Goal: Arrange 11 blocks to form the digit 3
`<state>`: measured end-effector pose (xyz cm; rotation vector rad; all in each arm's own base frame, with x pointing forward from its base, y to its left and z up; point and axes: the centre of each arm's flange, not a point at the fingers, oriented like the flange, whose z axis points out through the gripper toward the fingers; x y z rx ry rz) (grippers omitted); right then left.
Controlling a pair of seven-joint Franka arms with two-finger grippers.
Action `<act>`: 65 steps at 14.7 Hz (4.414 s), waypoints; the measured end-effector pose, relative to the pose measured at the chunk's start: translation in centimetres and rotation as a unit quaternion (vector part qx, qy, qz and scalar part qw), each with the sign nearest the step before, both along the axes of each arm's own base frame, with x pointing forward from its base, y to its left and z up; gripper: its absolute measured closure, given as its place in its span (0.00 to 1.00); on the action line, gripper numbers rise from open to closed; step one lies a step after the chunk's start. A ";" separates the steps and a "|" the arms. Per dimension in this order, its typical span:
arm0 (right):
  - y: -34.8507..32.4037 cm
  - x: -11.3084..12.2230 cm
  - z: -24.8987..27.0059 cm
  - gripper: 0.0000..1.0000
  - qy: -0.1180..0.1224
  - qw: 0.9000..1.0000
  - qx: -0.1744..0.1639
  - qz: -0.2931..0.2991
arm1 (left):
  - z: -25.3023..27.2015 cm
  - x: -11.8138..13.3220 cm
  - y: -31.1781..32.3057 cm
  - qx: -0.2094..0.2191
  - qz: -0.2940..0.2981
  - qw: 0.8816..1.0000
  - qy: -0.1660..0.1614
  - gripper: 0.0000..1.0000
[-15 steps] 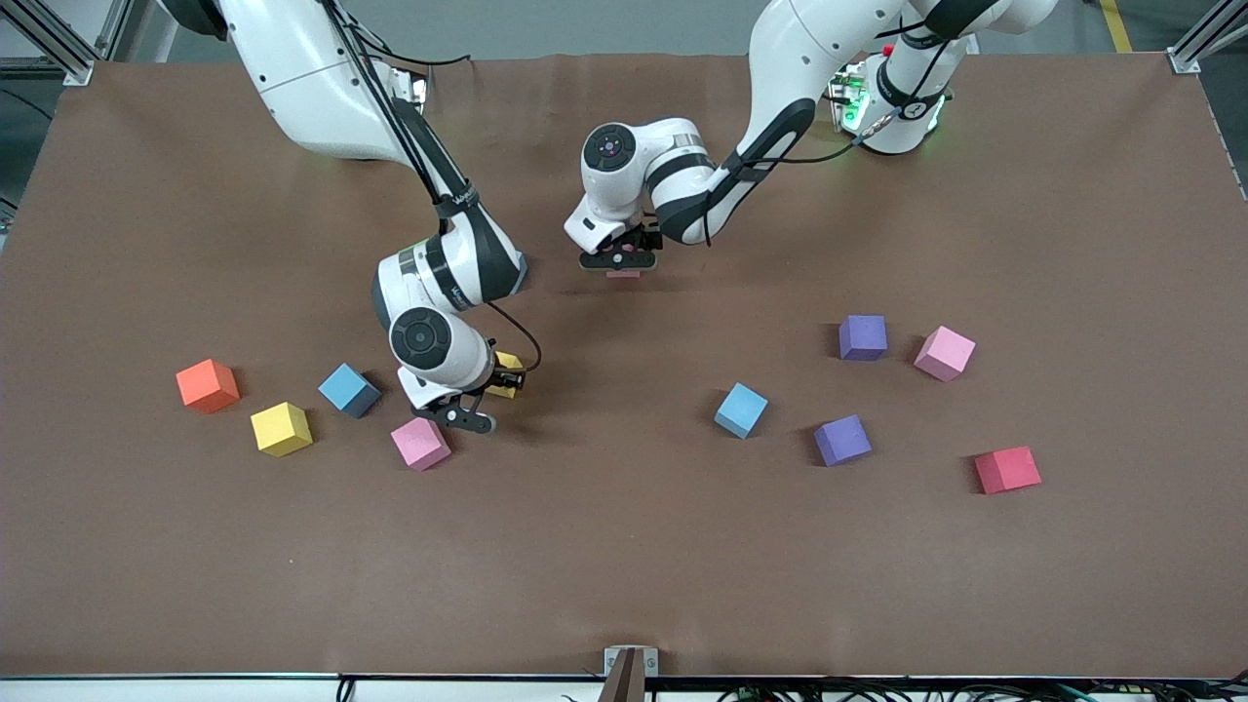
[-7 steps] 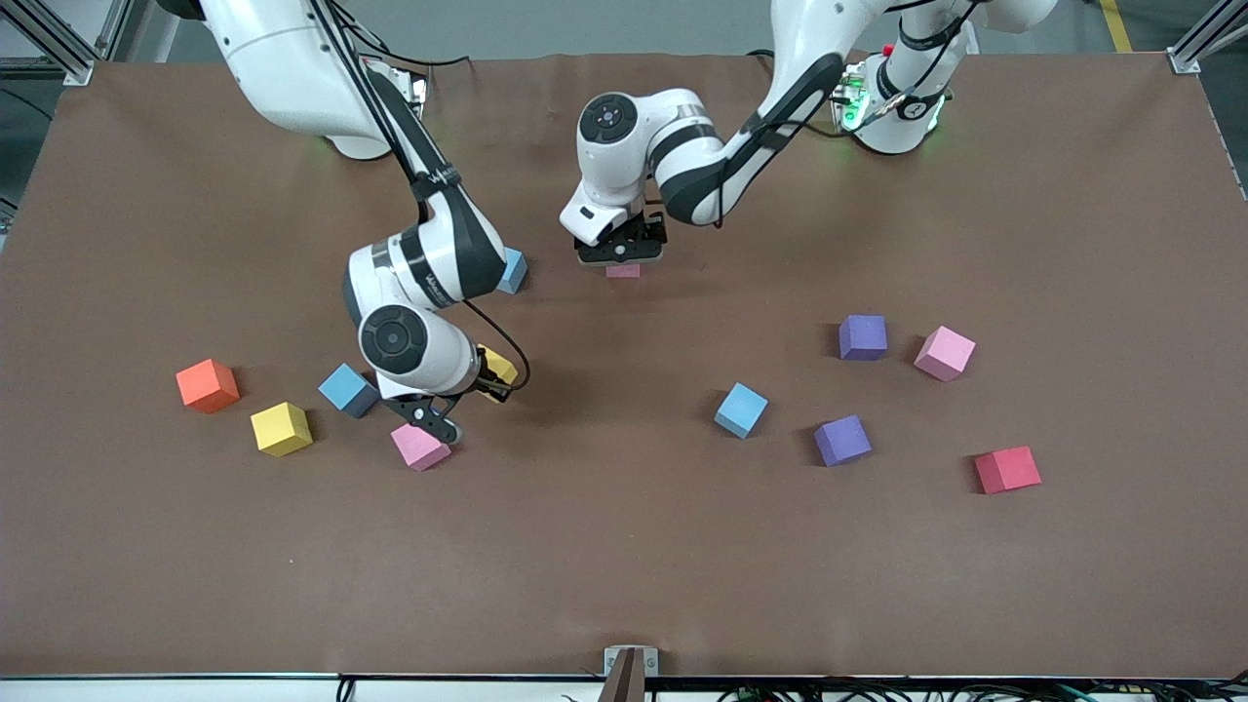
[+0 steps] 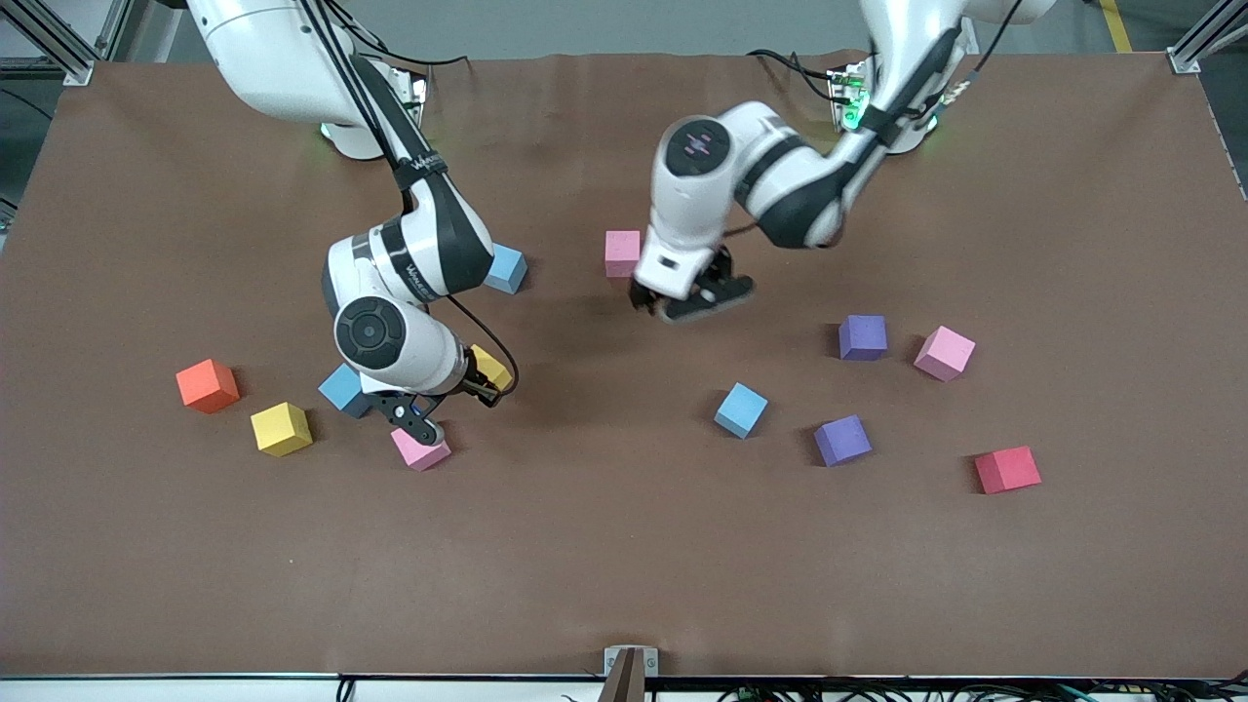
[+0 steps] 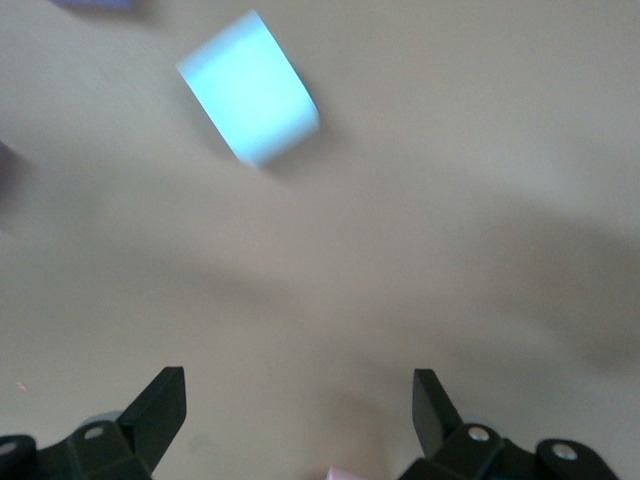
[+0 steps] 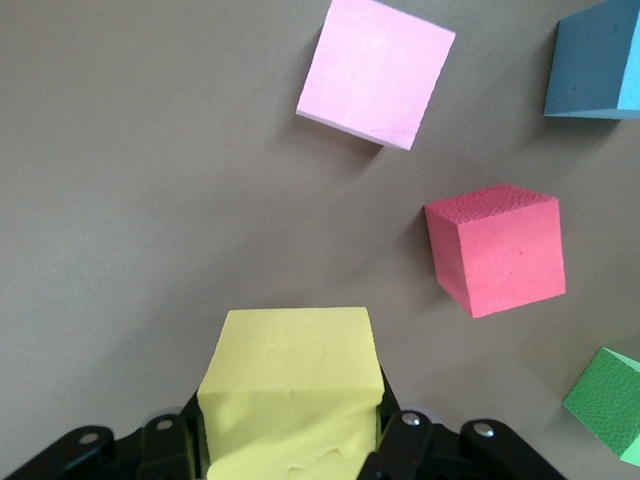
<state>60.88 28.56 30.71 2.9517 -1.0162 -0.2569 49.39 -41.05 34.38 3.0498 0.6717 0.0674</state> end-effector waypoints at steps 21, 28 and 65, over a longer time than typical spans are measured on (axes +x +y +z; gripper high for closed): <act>6.2 -14.4 2.5 0.41 0.023 0.972 -0.050 -0.230 | -1.4 13.4 12.8 -0.033 0.325 0.944 0.038 0.00; 5.4 -18.2 -2.2 0.41 0.013 0.936 -0.039 -0.349 | -6.6 12.1 10.3 -0.020 0.325 0.942 0.078 0.00; 11.0 -27.2 -10.1 0.41 0.011 0.901 -0.011 -0.434 | -9.7 -3.2 1.2 -0.034 0.523 0.849 0.069 0.38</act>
